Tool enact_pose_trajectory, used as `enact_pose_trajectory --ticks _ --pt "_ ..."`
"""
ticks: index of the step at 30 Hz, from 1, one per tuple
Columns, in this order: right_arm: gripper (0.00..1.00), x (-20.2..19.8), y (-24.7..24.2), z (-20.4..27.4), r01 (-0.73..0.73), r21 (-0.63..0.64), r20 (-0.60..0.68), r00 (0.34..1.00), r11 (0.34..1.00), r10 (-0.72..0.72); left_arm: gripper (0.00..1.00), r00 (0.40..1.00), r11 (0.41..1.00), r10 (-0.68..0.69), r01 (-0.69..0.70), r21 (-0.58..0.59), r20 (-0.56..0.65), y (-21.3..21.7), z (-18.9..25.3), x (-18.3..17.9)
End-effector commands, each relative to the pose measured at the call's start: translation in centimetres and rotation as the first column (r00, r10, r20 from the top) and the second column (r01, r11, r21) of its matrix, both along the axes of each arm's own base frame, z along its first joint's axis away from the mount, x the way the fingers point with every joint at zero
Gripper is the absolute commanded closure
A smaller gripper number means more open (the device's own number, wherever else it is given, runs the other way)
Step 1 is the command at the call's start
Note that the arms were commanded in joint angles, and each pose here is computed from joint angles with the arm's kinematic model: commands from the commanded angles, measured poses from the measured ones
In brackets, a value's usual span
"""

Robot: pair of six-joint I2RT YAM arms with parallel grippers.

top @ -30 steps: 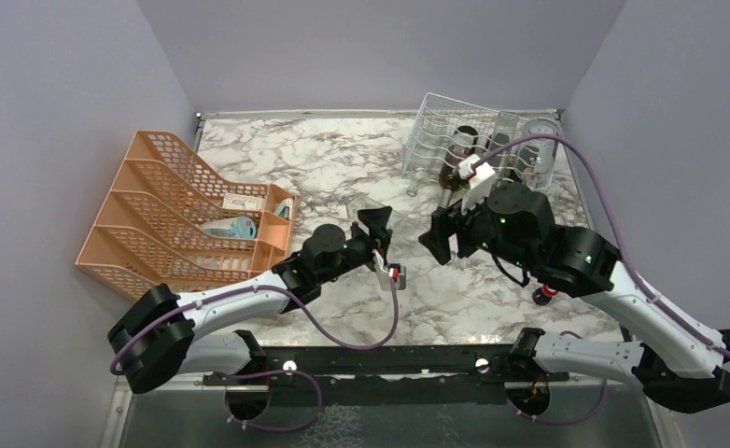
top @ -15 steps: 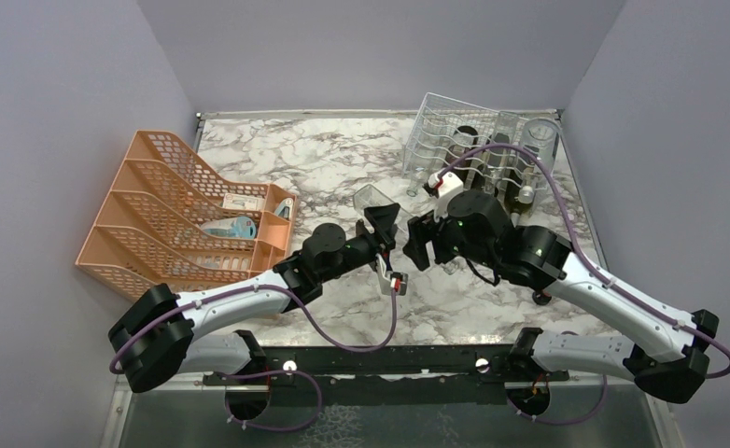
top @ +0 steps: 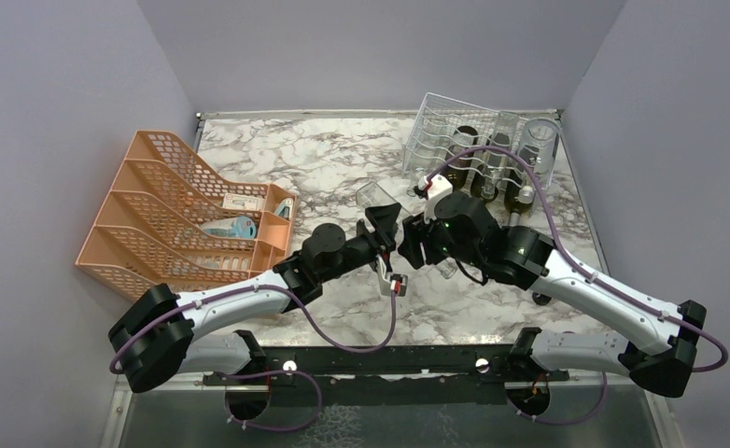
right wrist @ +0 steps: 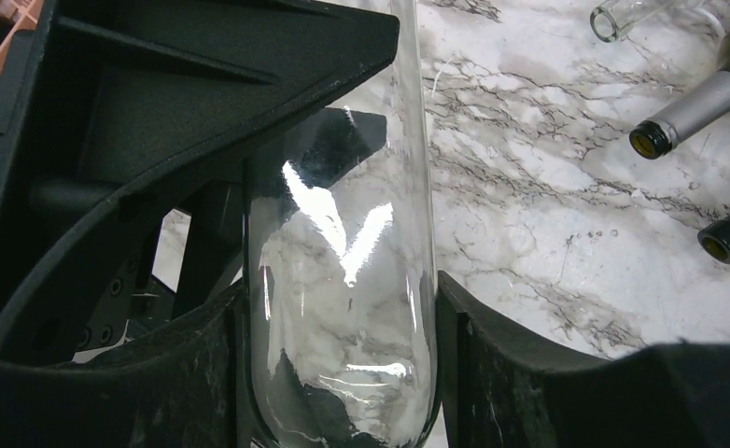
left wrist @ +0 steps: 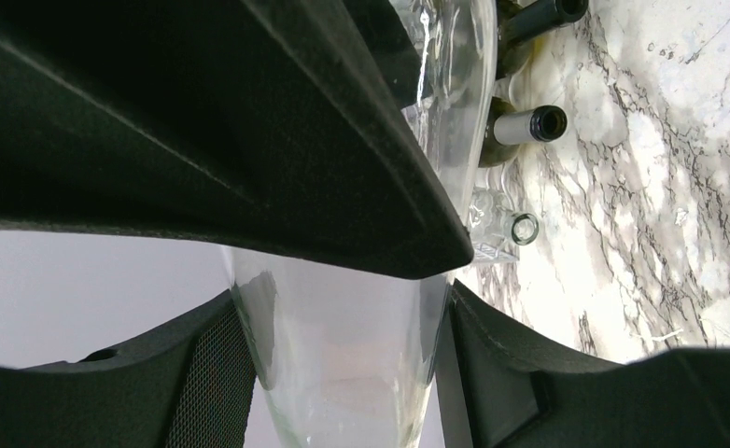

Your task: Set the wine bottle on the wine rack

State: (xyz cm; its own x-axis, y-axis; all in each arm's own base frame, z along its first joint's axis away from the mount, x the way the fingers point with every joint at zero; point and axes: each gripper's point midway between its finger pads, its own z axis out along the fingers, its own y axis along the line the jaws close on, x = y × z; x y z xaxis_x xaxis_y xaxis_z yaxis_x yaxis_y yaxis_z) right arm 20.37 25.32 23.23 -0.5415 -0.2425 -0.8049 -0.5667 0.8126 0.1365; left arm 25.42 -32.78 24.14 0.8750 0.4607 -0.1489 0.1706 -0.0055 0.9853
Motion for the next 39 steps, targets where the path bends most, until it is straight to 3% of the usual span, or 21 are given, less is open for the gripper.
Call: enact_pose_trajectory --ticks 1,3,4,7,8,13,18,20,23,24,25,29,32,39 --pt "0.92 1.5 -0.3 2.6 0.092 0.08 0.08 0.992 0.992 -0.099 0.54 0.999 0.985 -0.031 0.037 -0.17 0.038 0.0 5.0 -1.0" --pt "0.99 1.8 -0.8 3.4 0.12 0.092 0.103 0.986 0.989 -0.129 0.42 0.999 0.983 -0.038 0.042 -0.181 0.023 0.1 5.0 -1.2" --pt "0.99 1.9 -1.0 3.9 0.129 0.101 0.116 0.983 0.986 -0.141 0.29 0.999 0.981 -0.042 0.045 -0.188 0.017 0.1 5.0 -1.3" --pt "0.99 2.6 -2.0 5.2 0.181 0.118 0.155 0.968 0.976 -0.198 0.05 0.999 0.979 -0.047 0.046 -0.199 0.001 0.2 5.0 -1.5" --pt "0.99 2.8 -2.3 5.6 0.2 0.121 0.168 0.961 0.972 -0.218 0.01 0.999 0.978 -0.046 0.045 -0.203 -0.002 0.3 5.0 -1.6" --pt "0.99 4.4 -4.1 6.8 0.325 0.124 0.226 0.911 0.938 -0.345 0.01 0.989 0.944 -0.067 0.021 -0.33 -0.129 1.0 6.6 -2.1" --pt "0.99 5.9 -4.9 7.9 0.413 0.137 0.256 0.863 0.9 -0.435 0.01 0.935 0.84 -0.099 -0.104 -0.532 -0.339 2.8 9.3 -2.3" --pt "0.99 7.1 -5.2 8.0 0.441 0.138 0.26 0.848 0.887 -0.462 0.01 0.868 0.726 -0.115 -0.258 -0.637 -0.482 4.2 10.6 -1.3" --pt "0.99 9.2 -5.5 8.2 0.456 0.164 0.237 0.842 0.874 -0.484 0.01 0.744 0.438 -0.159 -0.536 -0.722 -0.649 7.8 12.3 0.7" --pt "0.99 9.9 -5.6 8.4 0.455 0.182 0.227 0.843 0.872 -0.488 0.01 0.719 0.388 -0.182 -0.575 -0.72 -0.671 8.6 12.5 0.7" --pt "0.99 10.5 -5.8 8.6 0.454 0.203 0.217 0.843 0.868 -0.492 0.01 0.699 0.384 -0.197 -0.59 -0.71 -0.688 8.8 12.6 0.4" --pt "0.99 12.9 -6.6 8.8 0.467 0.253 0.166 0.842 0.847 -0.514 0.01 0.615 0.482 -0.172 -0.628 -0.611 -0.769 8.5 12.8 -0.6" --pt "0.99 14.7 -7.9 8.8 0.498 0.277 0.136 0.826 0.822 -0.547 0.01 0.505 0.402 -0.103 -0.767 -0.501 -0.857 9.8 11.9 0.5" --pt "0.99 19.6 -11.6 7.4 0.607 0.27 0.069 0.763 0.748 -0.643 0.01 0.348 0.412 -0.035 -0.849 -0.331 -0.937 9.2 8.5 0.7"
